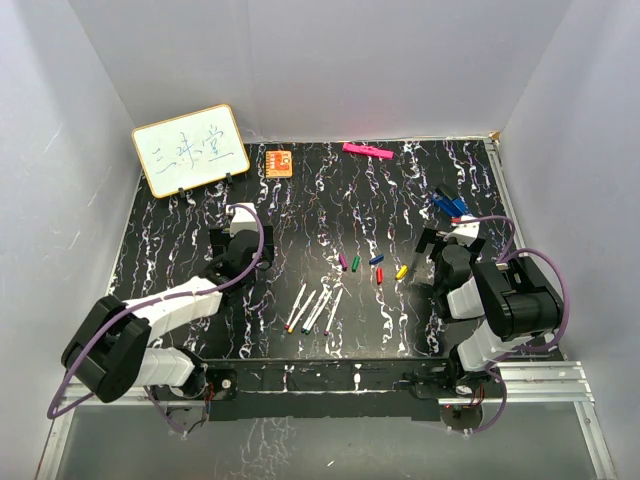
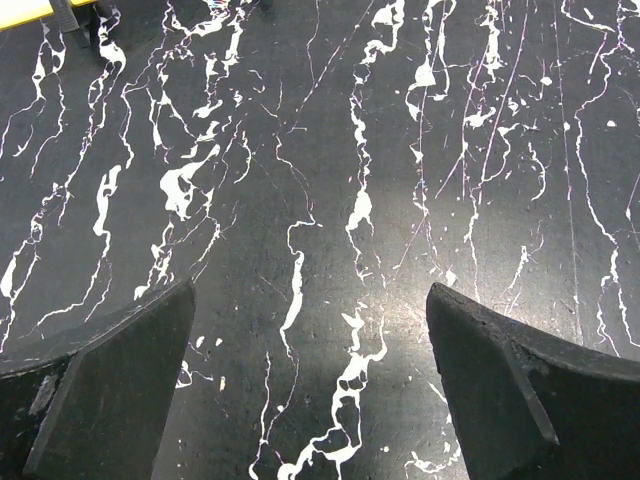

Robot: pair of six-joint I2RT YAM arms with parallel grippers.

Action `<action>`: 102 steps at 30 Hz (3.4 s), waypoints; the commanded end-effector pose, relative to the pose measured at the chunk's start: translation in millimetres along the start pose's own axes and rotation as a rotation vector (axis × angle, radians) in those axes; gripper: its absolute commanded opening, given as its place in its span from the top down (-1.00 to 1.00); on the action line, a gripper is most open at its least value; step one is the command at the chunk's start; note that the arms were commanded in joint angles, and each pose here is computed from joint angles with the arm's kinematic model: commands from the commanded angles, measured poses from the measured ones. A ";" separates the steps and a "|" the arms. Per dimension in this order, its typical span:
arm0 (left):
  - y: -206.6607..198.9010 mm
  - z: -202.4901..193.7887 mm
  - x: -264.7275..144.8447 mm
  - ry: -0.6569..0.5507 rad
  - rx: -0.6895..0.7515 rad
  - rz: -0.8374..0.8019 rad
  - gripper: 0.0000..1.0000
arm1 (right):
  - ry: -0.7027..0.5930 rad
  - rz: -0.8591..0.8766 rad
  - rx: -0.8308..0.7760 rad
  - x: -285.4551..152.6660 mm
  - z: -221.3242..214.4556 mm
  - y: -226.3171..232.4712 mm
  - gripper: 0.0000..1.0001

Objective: Insert the pens into the pen caps

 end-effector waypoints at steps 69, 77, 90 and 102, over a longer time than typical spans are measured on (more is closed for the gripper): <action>-25.3 64.8 -35.0 -0.079 -0.014 -0.087 -0.97 | 0.008 0.016 -0.026 23.7 37.8 11.2 -0.96; -26.2 49.0 -40.9 0.019 -0.017 -0.105 -0.95 | 0.141 -0.010 0.075 60.5 75.4 31.2 -0.96; -10.3 2.8 -54.0 0.219 -0.065 -0.033 -0.86 | 0.079 -0.111 0.311 37.1 123.4 14.5 -0.96; -49.6 -47.1 -60.9 0.550 0.040 -0.148 -0.11 | 0.009 0.069 0.271 3.7 134.5 26.0 -0.96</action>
Point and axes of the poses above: each gripper's point midway between its finger pads, its own x axis out along the fingers, its own y axis along the line the jaws close on, z = x × y, the point moved 1 cm from there along -x, back along the fingers, and after that the axes turned 4 degrees about -x, right-handed, at the moved point
